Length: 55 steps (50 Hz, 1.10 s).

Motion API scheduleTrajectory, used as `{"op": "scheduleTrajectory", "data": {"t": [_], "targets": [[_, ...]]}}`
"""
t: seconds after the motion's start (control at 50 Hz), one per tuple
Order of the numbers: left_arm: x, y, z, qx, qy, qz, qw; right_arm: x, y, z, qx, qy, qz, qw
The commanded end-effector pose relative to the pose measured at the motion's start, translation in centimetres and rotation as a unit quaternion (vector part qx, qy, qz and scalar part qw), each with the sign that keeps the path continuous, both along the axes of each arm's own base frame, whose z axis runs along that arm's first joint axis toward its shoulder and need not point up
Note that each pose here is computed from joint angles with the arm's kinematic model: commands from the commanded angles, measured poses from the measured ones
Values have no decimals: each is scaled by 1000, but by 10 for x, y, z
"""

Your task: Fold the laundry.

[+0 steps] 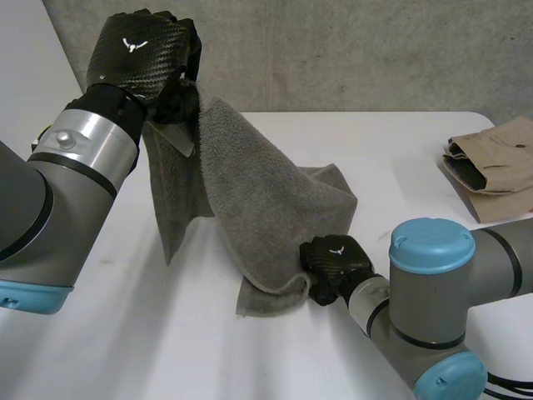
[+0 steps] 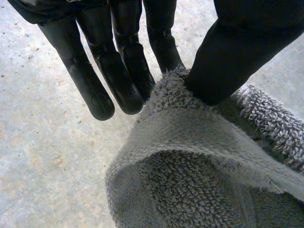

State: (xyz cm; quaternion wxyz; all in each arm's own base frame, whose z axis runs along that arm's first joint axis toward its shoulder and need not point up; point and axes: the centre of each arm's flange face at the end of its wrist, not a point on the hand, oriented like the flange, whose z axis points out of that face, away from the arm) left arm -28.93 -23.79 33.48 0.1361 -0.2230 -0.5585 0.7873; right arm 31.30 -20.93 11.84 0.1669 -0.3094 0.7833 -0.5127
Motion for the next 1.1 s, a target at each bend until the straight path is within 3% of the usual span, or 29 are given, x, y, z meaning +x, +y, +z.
{"op": "scheduleTrajectory", "data": {"t": [0.02, 0.1, 0.14, 0.24, 0.36, 0.46, 0.54, 0.68, 0.74, 0.82, 0.9, 1.0, 1.1], "targets": [[2, 3, 7, -5, 9, 0, 1000, 2, -7, 23, -26, -27, 0, 999], [6, 10, 18, -15, 15, 0, 1000, -5, -15, 71, -83, -55, -12, 995], [8, 12, 24, -21, 18, 1, 1000, -24, -37, 106, -130, -62, -44, 989], [22, 24, 47, -44, 32, 10, 998, -71, -70, 175, -208, -24, -81, 975], [27, 29, 47, -26, 49, 4, 998, -87, -81, 230, -248, 7, -66, 966], [25, 23, 28, 22, 58, -5, 998, -81, -108, 208, -186, 40, -46, 981], [12, -1, -24, 100, 33, -2, 994, -73, -120, 181, -158, 94, -19, 983], [2, -26, -76, 168, -3, 14, 986, -44, -116, 102, -112, 232, 91, 962], [5, -37, -85, 177, -6, 29, 984, -39, -110, 93, -103, 243, 90, 960], [18, -53, -88, 180, -4, 54, 982, -39, -113, 91, -85, 201, 36, 975], [25, -59, -88, 179, -1, 64, 982, -50, -116, 97, -46, 98, -51, 993], [25, -60, -87, 177, 1, 66, 982, -90, -113, 109, 6, -16, -154, 988], [25, -60, -86, 176, 0, 66, 982, -107, -95, 84, 44, -4, -163, 986]]}}
